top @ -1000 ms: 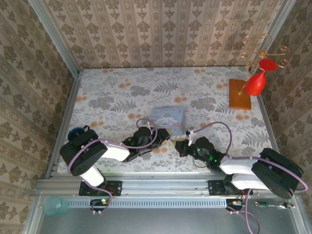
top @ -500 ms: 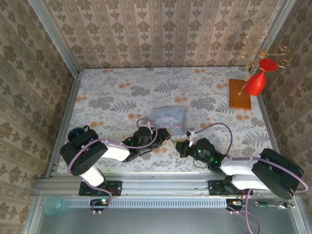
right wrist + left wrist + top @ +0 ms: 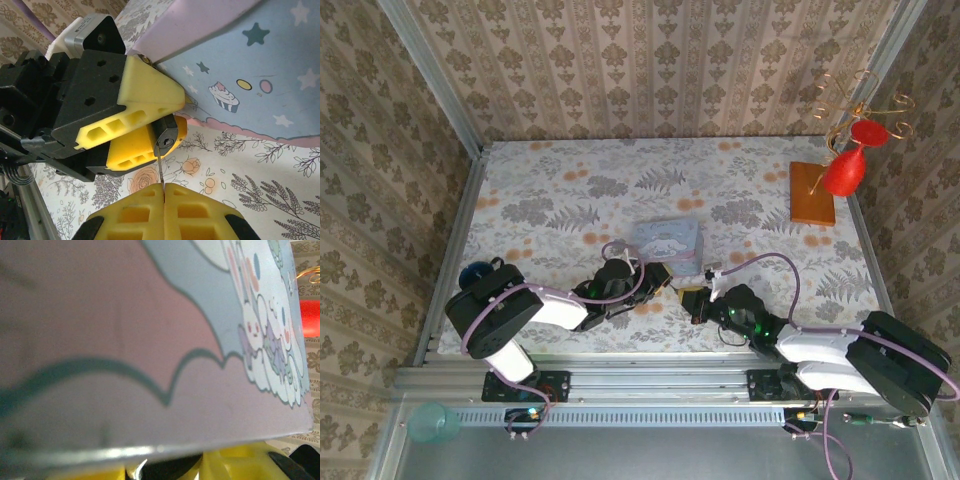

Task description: Unlock a padlock with a key

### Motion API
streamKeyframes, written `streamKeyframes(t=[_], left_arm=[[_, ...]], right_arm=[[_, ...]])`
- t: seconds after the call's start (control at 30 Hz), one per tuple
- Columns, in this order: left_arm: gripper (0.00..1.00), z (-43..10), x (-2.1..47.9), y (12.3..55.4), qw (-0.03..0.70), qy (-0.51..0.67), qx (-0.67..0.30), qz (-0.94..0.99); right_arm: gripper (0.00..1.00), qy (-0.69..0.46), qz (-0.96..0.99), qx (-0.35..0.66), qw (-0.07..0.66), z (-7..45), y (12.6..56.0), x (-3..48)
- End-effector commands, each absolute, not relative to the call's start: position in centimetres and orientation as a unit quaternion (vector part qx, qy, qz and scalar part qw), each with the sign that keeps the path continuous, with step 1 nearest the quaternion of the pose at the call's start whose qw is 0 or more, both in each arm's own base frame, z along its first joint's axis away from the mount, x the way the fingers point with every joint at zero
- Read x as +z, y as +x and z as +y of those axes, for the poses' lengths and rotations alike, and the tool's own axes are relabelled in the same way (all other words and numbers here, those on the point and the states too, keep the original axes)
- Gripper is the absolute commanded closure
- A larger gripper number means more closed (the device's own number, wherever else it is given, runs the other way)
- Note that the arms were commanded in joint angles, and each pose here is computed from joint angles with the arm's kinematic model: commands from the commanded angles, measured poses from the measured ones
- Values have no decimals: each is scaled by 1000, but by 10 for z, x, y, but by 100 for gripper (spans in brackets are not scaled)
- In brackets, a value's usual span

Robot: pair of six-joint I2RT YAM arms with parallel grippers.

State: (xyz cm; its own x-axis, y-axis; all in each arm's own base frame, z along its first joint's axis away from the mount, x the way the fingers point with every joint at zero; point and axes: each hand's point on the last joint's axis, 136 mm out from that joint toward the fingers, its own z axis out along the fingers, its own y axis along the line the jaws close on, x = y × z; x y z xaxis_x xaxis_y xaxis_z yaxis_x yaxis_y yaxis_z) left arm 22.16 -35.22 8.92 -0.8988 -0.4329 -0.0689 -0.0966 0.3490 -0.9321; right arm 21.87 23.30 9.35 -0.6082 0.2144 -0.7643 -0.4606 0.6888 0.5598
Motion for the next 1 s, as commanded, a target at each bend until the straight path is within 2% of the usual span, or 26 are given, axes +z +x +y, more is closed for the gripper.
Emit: streamKeyframes(t=[0.0,0.97], left_arm=[[89,-367,115,223,160,-143,-583,784],[89,-368,117,219,157,-136,-578,789]], right_arm=[[100,-73,810,371,448,227,220,93],[100,-66,807,372,453,229,225,99]])
